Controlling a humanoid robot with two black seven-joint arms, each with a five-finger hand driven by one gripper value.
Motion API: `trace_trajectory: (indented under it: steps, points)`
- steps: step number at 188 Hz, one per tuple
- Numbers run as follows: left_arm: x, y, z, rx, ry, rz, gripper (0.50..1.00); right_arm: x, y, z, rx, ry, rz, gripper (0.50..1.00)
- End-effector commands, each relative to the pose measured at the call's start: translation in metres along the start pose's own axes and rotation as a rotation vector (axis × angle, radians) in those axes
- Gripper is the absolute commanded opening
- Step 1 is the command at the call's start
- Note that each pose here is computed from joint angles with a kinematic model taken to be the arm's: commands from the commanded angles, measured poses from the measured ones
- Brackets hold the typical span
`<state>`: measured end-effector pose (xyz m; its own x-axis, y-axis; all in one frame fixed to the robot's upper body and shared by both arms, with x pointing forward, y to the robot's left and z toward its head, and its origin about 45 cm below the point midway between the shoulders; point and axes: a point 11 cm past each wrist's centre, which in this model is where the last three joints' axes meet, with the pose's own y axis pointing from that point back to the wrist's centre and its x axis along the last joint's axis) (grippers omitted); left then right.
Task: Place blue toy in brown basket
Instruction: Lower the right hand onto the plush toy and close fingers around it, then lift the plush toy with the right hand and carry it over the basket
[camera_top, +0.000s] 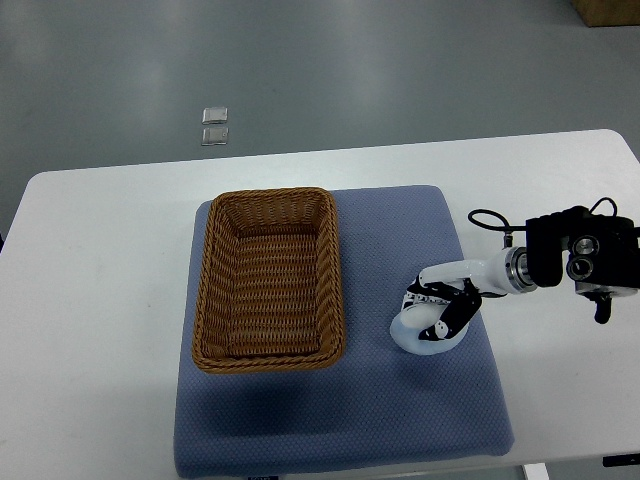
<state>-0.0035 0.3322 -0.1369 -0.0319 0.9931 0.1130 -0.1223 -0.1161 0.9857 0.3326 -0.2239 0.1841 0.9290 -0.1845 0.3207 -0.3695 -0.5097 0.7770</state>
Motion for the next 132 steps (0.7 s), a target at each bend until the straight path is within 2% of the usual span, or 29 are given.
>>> trace_trajectory:
  steps: [1,23,46,73,102,132]
  points:
    - [-0.001,0.0,0.0,0.0,0.0,-0.003,1.0,0.024,0.016,-0.013,0.023,0.019,0.048,0.57]
    - [-0.001,0.0,0.001,-0.001,0.001,-0.003,1.0,0.046,0.034,-0.037,0.057,0.071,0.074,0.572]
    - [0.0,0.0,0.0,0.0,0.0,-0.001,1.0,0.077,0.054,-0.086,0.119,0.144,0.134,0.58]
    - [0.0,0.0,0.0,0.0,0.0,-0.001,1.0,0.092,0.053,-0.134,0.175,0.192,0.146,0.582]
    - [-0.001,0.0,0.001,-0.002,0.0,-0.004,1.0,0.096,0.026,-0.168,0.188,0.244,0.139,0.586]
    - [-0.001,0.0,0.0,0.0,0.0,-0.003,1.0,0.083,-0.014,-0.202,0.198,0.297,0.101,0.586]
